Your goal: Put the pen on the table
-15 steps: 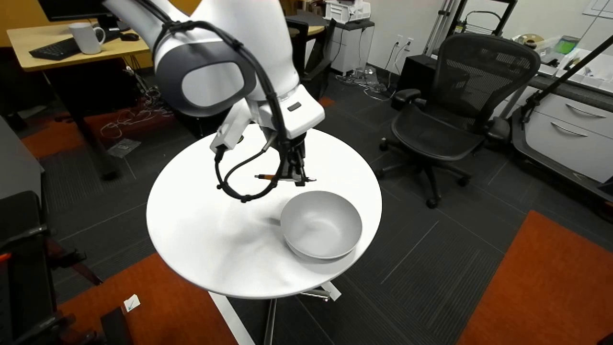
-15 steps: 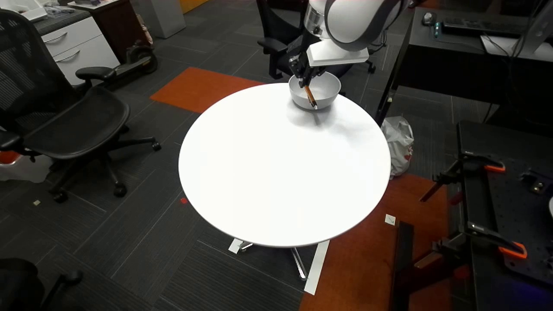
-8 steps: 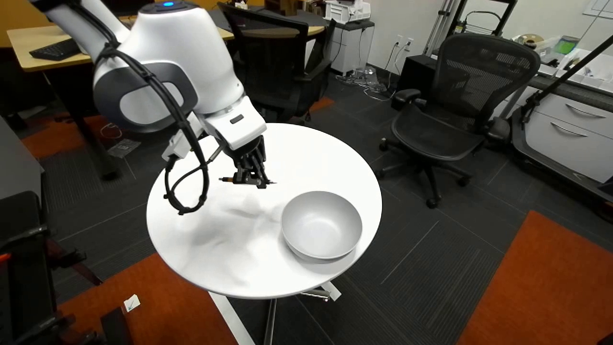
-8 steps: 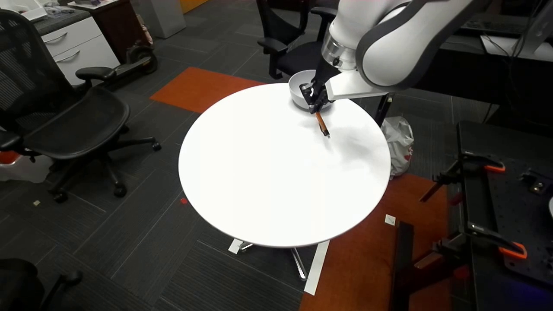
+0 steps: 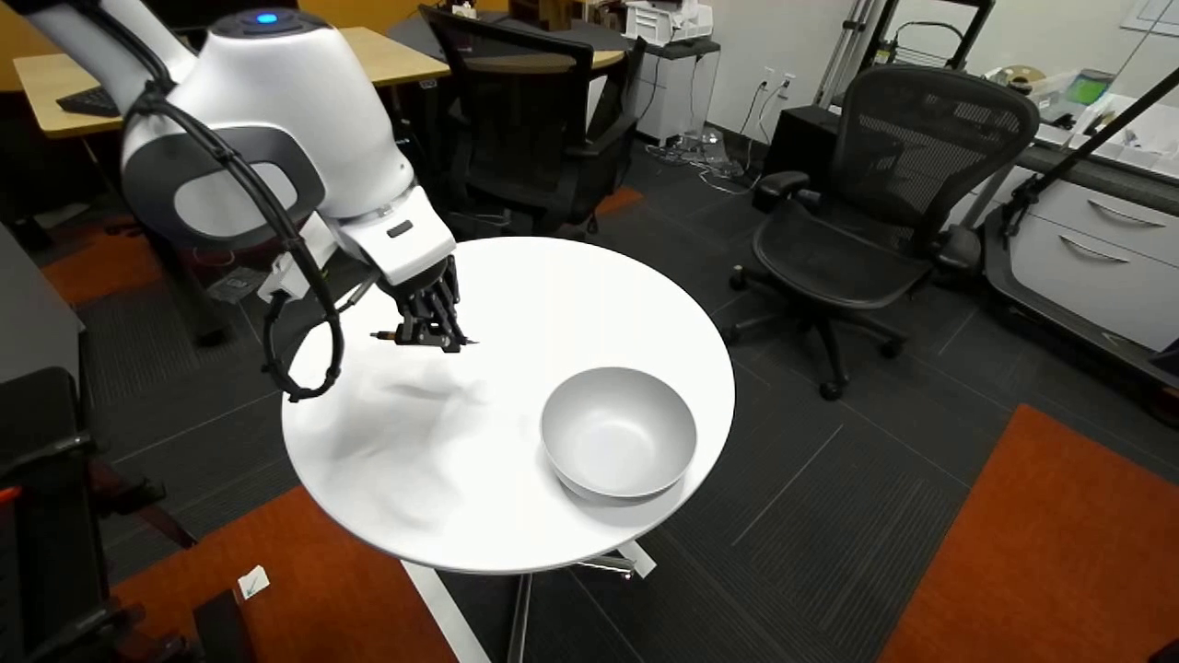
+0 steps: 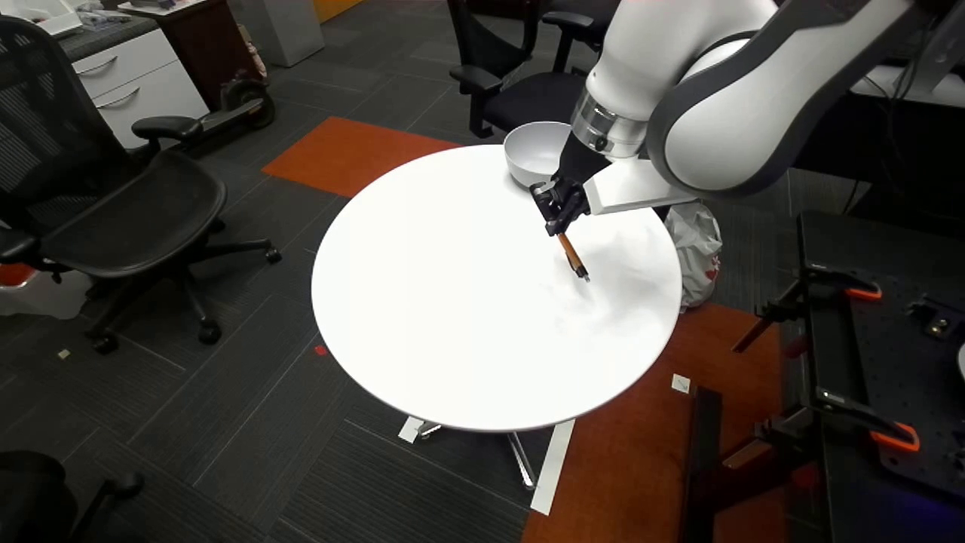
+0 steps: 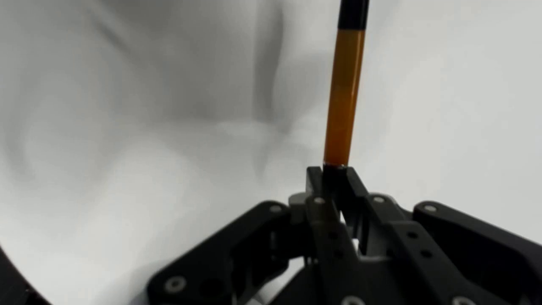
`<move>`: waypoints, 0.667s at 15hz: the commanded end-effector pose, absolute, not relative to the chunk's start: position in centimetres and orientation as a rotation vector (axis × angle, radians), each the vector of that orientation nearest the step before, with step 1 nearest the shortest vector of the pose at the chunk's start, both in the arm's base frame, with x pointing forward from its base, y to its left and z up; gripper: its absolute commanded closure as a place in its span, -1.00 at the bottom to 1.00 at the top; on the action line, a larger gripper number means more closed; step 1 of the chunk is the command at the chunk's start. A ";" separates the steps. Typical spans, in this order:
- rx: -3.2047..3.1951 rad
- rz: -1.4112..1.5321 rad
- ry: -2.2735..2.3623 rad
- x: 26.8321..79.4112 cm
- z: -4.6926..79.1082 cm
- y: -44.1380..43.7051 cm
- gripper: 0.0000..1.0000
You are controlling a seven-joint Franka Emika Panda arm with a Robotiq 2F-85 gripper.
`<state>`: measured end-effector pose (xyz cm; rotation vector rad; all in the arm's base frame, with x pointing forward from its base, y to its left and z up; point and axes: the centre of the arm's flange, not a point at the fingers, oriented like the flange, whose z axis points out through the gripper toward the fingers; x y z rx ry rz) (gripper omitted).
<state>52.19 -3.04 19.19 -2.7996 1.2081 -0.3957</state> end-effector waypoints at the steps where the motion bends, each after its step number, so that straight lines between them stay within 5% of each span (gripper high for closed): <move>1: -2.802 -0.358 1.142 51.9 19.1 -1.0 0.93; 10: -2.822 -0.288 1.018 53.0 17.0 4.0 0.93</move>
